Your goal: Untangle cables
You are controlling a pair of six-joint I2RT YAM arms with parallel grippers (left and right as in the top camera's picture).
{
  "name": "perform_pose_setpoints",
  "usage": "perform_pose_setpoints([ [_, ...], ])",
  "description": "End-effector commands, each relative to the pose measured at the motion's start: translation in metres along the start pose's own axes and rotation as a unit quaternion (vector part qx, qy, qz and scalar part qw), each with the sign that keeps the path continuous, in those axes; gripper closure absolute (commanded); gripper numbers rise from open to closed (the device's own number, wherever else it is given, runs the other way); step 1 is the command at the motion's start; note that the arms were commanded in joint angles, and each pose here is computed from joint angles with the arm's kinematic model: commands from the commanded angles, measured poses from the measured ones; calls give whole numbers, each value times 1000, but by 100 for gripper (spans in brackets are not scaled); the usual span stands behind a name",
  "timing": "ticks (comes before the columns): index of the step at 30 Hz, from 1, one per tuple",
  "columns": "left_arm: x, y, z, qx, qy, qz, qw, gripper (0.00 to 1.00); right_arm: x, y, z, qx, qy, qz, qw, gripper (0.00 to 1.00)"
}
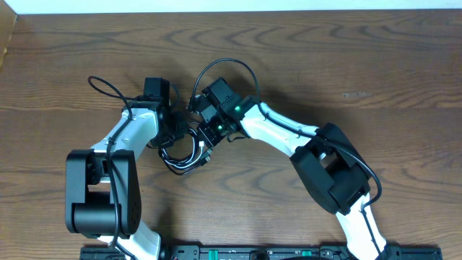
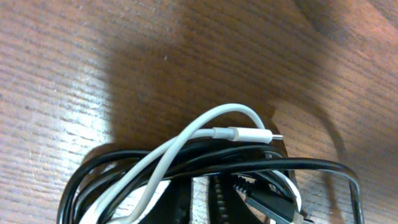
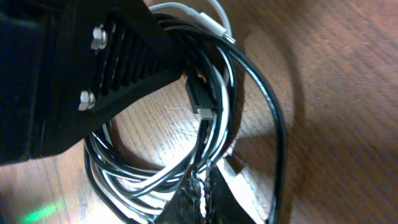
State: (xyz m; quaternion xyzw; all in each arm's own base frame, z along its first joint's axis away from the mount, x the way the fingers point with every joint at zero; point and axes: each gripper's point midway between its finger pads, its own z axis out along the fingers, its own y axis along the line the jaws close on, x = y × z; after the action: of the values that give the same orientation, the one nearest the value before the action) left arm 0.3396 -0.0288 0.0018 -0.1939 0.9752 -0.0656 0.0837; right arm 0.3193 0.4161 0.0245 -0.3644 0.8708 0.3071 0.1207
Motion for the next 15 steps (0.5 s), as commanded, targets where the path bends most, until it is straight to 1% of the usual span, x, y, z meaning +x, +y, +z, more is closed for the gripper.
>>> perform_pose_setpoints([
  [1,2,8,8,-17,5,-12,1000,89,13,-2,16,5,19,3,1000,97],
  [5,-2,17,7,-26,-1,-43,999,89,23,-8,30,6,31,8,999,96],
  [8,-3,21,7,-28,-1,-53,998,89,25,-10,31,6,33,14,999,96],
  [15,-7,36,6,-34,-2,-85,996,89,37,-18,26,11,59,72,996,95],
])
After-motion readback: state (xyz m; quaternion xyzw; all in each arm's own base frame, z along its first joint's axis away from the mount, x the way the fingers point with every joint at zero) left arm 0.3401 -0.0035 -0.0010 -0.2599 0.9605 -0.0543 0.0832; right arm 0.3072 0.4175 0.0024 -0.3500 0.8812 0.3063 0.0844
